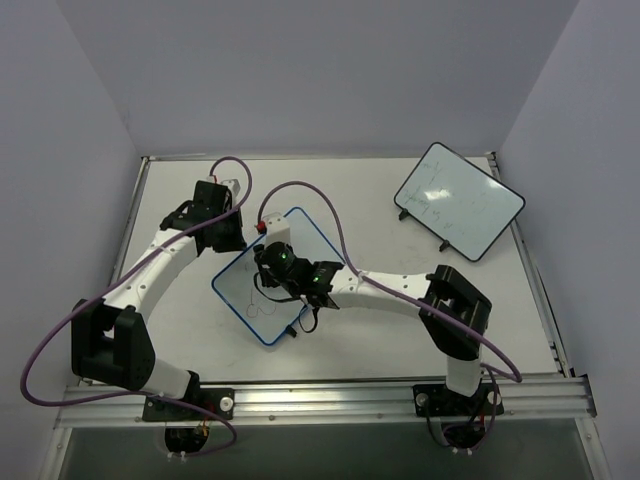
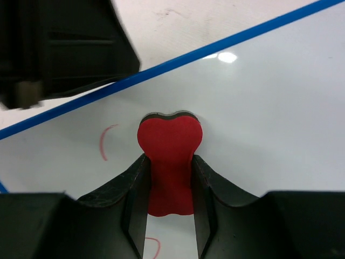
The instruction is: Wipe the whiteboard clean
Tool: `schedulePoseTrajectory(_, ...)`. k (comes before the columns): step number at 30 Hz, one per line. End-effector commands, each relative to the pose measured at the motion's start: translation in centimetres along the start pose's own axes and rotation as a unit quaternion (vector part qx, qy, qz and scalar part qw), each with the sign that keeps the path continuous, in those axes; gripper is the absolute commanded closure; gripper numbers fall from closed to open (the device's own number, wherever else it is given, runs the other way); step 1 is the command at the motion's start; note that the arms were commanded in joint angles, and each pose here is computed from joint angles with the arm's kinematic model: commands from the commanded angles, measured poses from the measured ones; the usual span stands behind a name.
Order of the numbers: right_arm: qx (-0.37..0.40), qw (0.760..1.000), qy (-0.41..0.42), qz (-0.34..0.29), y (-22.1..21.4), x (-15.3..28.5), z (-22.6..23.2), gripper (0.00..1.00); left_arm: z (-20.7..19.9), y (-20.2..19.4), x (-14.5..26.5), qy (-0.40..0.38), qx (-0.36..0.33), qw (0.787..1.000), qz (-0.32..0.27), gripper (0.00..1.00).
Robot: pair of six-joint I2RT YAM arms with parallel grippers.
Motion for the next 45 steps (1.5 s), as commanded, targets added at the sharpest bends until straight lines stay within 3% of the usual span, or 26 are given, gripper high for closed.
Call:
schedulePoseTrajectory(1,0.017,0.996,-0.070,0.059,-1.4,0.2,-5.2,0.77,-1.0,0.3,0.9,-0.025,-0.009,1.000,-0.013,0.98)
schedulePoseTrajectory(13,0.027,0.994,-0.049,0.094,-0.4,-0.7,-5.0,0.80,-1.0,0.2,0.8,-0.027,-0.007,1.000,-0.013,0.98)
schedulePoseTrajectory(31,0.072,0.992,0.011,0.103,-3.9,-0.3,3.9,0.80,-1.0,0.2,0.8,-0.028,-0.009,0.999,-0.013,0.98)
schedulePoseTrajectory(45,0.062,0.995,-0.041,0.064,-2.3,-0.8,2.8,0.79,-1.1,0.0,0.8,-0.029,-0.008,0.999,-0.012,0.98)
Point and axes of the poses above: each gripper's point midway between its finger pads, its own x axis back along the fingers, its own z axis along the line the jaws close on, y = z × x, the point moved 5 cm from there along x, back along the fingers, and after that the axes turned 10 degrees about -x, right-handed, at the moved point
